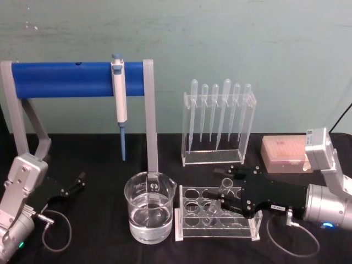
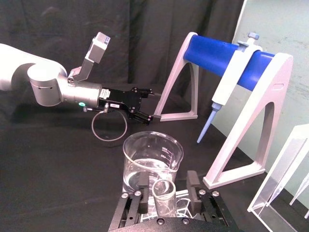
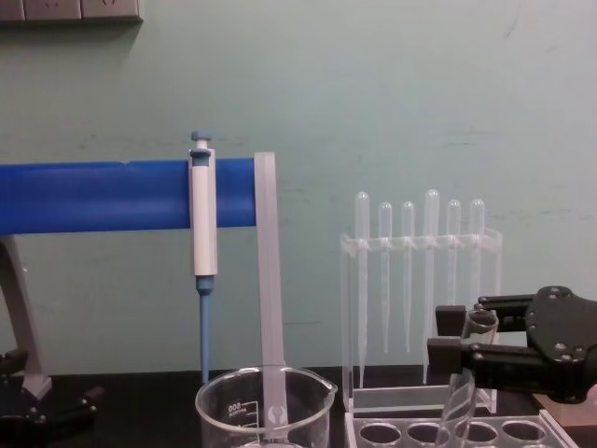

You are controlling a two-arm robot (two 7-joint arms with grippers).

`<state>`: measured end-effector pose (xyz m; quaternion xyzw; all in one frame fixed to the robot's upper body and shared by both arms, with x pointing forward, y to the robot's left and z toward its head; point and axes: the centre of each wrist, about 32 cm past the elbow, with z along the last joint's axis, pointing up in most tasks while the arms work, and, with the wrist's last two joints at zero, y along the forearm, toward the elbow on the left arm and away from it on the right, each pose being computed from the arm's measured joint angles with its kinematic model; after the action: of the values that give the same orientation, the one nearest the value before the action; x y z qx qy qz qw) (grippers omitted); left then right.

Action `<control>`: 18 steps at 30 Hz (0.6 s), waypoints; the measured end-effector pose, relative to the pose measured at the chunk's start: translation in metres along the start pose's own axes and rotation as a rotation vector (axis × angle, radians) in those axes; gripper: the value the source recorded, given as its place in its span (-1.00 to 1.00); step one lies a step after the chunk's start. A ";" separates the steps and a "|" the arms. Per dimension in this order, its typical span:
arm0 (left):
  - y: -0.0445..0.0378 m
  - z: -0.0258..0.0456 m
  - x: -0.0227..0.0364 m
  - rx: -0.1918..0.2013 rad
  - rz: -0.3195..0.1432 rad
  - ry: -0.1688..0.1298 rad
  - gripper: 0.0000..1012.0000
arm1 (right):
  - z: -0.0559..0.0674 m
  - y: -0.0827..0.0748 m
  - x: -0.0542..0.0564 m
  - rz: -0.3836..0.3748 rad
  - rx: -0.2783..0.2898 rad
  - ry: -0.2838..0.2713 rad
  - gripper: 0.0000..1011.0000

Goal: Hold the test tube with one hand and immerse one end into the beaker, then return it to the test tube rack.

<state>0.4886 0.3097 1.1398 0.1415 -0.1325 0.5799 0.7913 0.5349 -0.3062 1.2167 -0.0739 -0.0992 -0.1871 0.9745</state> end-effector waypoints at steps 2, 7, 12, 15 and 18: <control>0.0000 0.0000 0.0000 0.000 0.000 0.000 0.98 | 0.000 0.000 0.000 0.000 0.000 0.000 0.10; 0.0000 0.0000 0.0000 0.000 0.000 0.000 0.98 | 0.000 0.000 0.000 0.000 0.000 0.000 0.37; 0.0000 0.0000 0.0000 0.000 0.000 0.000 0.98 | 0.006 0.001 0.000 -0.003 0.005 -0.020 0.63; 0.0000 0.0000 0.0000 0.000 0.000 0.000 0.98 | 0.019 0.001 0.000 -0.016 0.006 -0.068 0.81; 0.0000 0.0000 0.0000 0.000 0.000 0.000 0.98 | 0.032 -0.001 -0.002 -0.046 0.022 -0.121 0.97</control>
<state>0.4886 0.3096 1.1398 0.1415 -0.1325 0.5799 0.7913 0.5271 -0.3008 1.2472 -0.0719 -0.1619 -0.2033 0.9630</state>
